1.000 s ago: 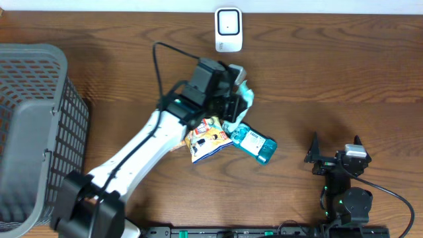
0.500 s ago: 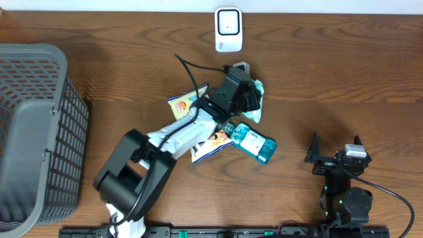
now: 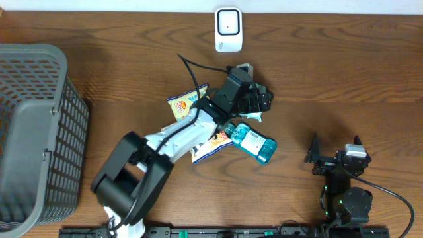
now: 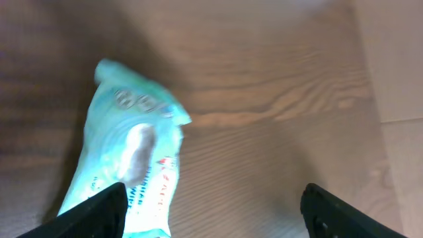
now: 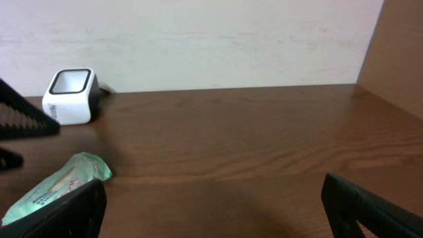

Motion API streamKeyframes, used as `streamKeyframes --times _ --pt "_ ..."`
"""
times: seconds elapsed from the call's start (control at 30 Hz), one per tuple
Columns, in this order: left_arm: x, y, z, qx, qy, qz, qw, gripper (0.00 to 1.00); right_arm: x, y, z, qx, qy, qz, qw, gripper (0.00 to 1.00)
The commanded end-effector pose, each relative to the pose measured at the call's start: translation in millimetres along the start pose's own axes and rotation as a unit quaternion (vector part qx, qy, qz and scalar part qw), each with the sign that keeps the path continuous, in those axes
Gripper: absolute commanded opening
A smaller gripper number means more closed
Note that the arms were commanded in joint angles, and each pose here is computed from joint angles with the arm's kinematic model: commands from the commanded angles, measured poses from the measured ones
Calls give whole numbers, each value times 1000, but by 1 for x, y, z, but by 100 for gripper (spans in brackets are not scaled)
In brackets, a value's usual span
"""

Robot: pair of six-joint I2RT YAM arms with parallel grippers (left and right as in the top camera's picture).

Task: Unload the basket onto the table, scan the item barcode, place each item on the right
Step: 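Lift the mint wet-wipe pack out and carry it toward the scanner, then drop the mint pack on the table and retract the left arm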

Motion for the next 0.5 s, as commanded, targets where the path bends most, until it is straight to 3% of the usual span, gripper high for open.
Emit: streamKeyframes --times 0.0,0.17,0.23,0.47 --pt "-38 -13 -33 98 48 -34 993 85 0 1 -2 -7 9 1 1000 99" --pt "-91 -28 -62 191 50 -119 973 98 0 1 -2 -7 9 1 1000 99" --pt "-116 -36 -70 220 33 -170 960 98 0 1 -2 -7 9 1 1000 99" --pt "-202 -58 -87 290 -73 -353 887 98 0 1 -2 -7 9 1 1000 99"
Point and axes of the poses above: each gripper's point midway between its finger pads, its own x axis out along the fingers, its own z axis along the line the jaws close on, y = z × x, the point moved 10 cm from there along -x, back along the fingers, and after that the axes turned 12 degrees about -x, right-handed, at the moved point
